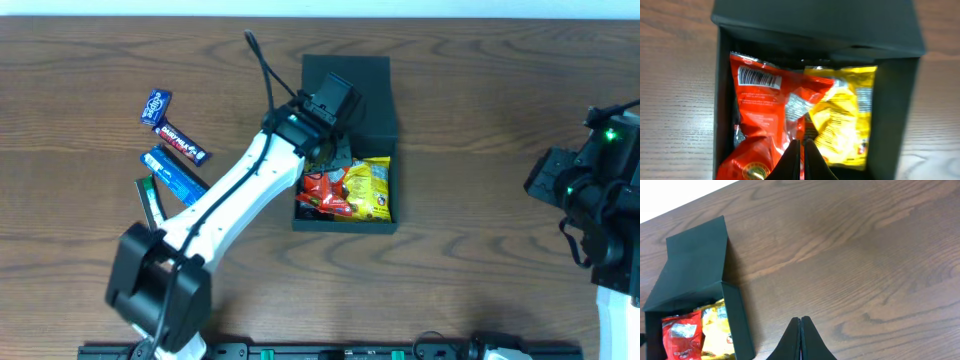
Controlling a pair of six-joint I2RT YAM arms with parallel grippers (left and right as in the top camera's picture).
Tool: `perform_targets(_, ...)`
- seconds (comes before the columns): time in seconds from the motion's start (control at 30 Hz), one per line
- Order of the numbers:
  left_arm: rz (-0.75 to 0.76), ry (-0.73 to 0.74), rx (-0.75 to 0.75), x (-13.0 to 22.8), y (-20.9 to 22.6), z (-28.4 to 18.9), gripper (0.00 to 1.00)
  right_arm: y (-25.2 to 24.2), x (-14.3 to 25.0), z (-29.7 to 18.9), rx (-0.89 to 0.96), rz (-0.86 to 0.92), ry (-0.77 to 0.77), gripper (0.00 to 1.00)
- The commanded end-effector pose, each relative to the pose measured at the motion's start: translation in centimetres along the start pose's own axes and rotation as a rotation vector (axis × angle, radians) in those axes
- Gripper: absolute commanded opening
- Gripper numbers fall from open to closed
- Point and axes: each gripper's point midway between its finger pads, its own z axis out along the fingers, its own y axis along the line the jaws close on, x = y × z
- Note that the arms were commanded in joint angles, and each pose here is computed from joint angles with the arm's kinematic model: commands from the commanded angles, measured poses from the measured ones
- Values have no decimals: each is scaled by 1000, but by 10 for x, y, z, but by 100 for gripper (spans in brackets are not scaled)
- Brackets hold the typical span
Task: Pack container
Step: 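Push the red bag down into the box's left side and release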
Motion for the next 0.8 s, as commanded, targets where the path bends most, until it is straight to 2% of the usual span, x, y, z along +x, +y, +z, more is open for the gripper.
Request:
perform_targets(0.0, 16, 76, -66, 13, 14, 33, 6, -3, -6, -7, 10, 8, -29, 2)
perform_targets(0.23, 8, 208, -104, 37, 23, 74, 6, -6, -8, -7, 27, 8, -37, 3)
perform_targets(0.47, 6, 240, -127, 44, 29, 83, 6, -5, -10, -7, 23, 9, -47, 3)
perform_targets(0.63, 35, 203, -58, 33, 14, 61, 6, -4, -11, -7, 22, 10, -52, 3)
perform_targets(0.77, 55, 71, 2, 10, 2, 11, 6, -4, -11, -7, 22, 10, -51, 2)
